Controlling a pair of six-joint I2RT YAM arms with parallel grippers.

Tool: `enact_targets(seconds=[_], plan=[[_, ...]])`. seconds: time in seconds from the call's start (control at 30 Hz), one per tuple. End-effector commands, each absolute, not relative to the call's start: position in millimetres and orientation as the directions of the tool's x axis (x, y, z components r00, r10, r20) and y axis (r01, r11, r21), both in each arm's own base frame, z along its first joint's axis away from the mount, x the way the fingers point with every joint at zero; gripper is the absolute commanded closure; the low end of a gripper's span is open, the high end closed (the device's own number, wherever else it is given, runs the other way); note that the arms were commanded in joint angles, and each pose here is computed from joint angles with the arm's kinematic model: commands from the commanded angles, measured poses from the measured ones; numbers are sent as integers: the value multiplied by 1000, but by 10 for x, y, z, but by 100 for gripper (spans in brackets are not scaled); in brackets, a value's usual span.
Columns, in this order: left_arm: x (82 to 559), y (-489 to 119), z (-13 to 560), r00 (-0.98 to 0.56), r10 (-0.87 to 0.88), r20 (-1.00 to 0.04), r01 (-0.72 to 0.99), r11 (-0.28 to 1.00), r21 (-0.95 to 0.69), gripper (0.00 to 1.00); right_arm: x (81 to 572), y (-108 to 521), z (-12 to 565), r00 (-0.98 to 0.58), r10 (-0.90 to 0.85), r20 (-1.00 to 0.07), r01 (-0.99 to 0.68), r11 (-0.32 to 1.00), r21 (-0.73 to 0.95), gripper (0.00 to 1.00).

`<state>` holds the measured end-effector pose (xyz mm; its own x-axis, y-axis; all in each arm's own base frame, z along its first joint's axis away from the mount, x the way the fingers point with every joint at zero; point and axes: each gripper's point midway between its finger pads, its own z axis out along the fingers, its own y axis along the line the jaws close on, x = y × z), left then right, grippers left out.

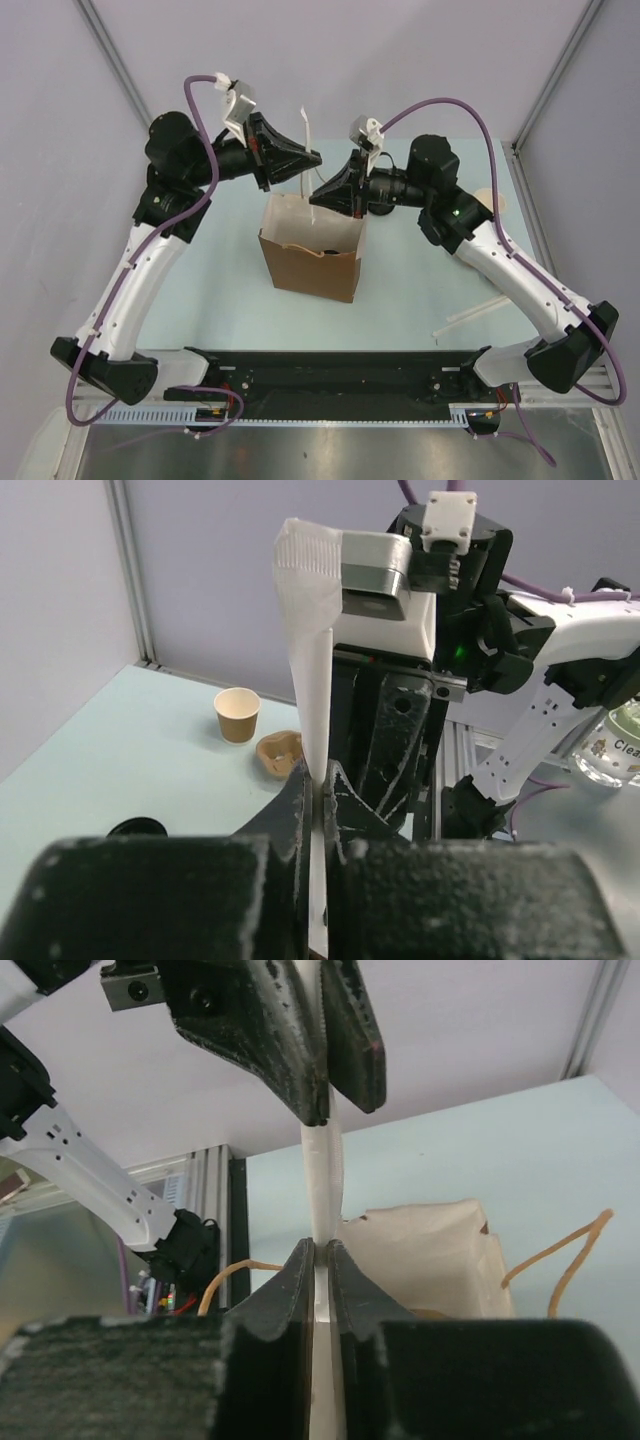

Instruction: Pack the takeout coffee

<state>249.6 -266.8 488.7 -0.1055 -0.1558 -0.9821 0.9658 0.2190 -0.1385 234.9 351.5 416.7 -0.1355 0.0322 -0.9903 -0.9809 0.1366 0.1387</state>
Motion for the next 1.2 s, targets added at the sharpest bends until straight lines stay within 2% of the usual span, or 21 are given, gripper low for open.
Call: enact_targets(seconds=[0.0, 0.03, 0.1, 0.13, 0.23, 0.3, 0.6, 0.87, 0.93, 1.03, 1.07, 1.17], plan=[[2417, -2681, 4990, -68, -104, -992, 981, 175, -86, 100, 2290, 3337, 4369, -123, 72, -990, -982, 137, 132, 75], [2484, -2676, 4906, -34, -72, -997, 980, 192, -48, 100, 2356, 3244, 4381, -132, 76, -988, -978, 154, 143, 55], [2514, -2649, 4713, -57, -11, -998, 975, 214, -58, 100, 2380, 3104, 4447, -137, 88, -987, -972, 179, 151, 40], [2543, -2630, 4588, -40, 32, -999, 974, 224, -31, 100, 2427, 2992, 4452, -141, 87, -986, -967, 203, 156, 29], [2664, -2587, 4380, 14, 114, -993, 966, 255, 43, 100, 2398, 2763, 4517, -125, 85, -988, -961, 239, 142, 8], [2700, -2563, 4173, -21, 170, -985, 964, 263, 25, 100, 2411, 2573, 4570, -108, 88, -990, -951, 280, 129, 2], [2833, -2480, 3383, 25, 338, -941, 964, 240, 112, 99, 2569, 2073, 4376, -140, 31, -990, -898, 417, 140, 0], [2852, -2498, 2821, 56, 430, -901, 967, 201, 156, 96, 2575, 1992, 4252, -167, -2, -986, -882, 447, 149, 0], [2855, -2464, 2702, 70, 470, -880, 963, 199, 183, 90, 2580, 1986, 4231, -175, -5, -985, -879, 451, 154, 0], [2827, -2460, 2631, 79, 500, -863, 959, 198, 203, 72, 2603, 1968, 4226, -175, -5, -985, -875, 459, 153, 0], [2827, -2455, 2663, 75, 502, -862, 958, 204, 203, 63, 2609, 1967, 4224, -175, -5, -985, -875, 459, 153, 0], [2866, -2418, 2823, 68, 506, -860, 947, 238, 215, 57, 2611, 1951, 4224, -178, -3, -984, -873, 463, 156, 0]])
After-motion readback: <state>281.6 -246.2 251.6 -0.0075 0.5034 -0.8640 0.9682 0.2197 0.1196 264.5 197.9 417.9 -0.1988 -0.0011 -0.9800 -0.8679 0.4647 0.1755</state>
